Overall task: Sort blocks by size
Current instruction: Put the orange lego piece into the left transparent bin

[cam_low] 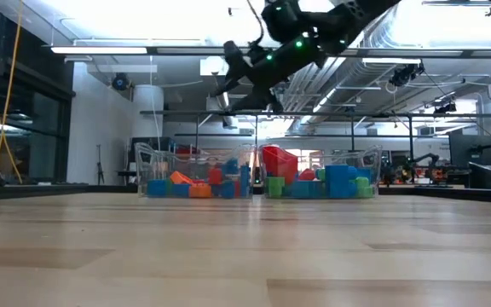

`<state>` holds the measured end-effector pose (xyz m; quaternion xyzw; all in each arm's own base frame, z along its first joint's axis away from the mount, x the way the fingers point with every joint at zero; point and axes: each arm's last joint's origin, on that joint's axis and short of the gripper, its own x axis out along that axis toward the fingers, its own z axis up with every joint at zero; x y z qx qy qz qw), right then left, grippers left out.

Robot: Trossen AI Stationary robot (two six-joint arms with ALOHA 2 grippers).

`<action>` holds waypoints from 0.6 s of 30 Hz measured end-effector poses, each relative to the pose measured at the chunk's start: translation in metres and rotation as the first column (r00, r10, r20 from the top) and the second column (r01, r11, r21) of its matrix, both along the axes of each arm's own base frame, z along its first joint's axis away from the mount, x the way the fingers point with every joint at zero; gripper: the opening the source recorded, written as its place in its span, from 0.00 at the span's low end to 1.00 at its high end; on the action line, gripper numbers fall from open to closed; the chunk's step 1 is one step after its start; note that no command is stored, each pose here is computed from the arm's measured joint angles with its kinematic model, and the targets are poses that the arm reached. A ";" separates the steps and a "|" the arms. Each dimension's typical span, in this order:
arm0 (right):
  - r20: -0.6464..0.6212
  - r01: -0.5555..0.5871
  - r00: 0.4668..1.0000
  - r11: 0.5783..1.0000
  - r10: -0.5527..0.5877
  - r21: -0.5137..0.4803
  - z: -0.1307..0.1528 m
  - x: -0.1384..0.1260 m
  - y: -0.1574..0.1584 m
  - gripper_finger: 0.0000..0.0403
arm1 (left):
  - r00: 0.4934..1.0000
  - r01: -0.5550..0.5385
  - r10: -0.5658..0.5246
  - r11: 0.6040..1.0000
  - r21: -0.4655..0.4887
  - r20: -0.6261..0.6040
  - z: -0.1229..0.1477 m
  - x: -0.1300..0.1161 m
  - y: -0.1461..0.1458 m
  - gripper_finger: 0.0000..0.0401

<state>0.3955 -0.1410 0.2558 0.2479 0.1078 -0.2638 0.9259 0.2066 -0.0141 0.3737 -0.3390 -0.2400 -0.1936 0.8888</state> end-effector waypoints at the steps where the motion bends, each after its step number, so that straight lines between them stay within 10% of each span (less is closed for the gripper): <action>1: -0.018 -0.003 1.000 1.000 0.003 0.008 0.001 0.004 -0.001 0.63 | 1.000 0.004 -0.004 1.000 -0.003 -0.002 0.000 0.000 0.000 0.88; 6: -0.141 -0.060 0.989 0.997 0.053 -0.050 0.029 0.007 -0.008 0.64 | 0.997 0.042 -0.043 0.999 -0.009 -0.060 -0.005 0.002 -0.007 0.88; 10: -0.259 -0.090 0.964 0.991 0.060 -0.104 0.065 -0.011 -0.014 0.64 | 0.935 -0.028 0.018 0.999 -0.023 -0.355 -0.030 0.013 -0.017 0.88; 14: -0.330 -0.093 0.943 0.987 0.045 -0.133 0.102 -0.039 -0.009 0.64 | 0.600 -0.072 0.077 0.997 0.042 -0.796 -0.072 0.024 -0.030 0.88; 18: -0.413 -0.043 0.911 0.989 -0.021 -0.144 0.119 -0.067 0.000 0.64 | 0.244 0.009 0.081 0.996 0.086 -0.966 -0.095 0.028 -0.059 0.88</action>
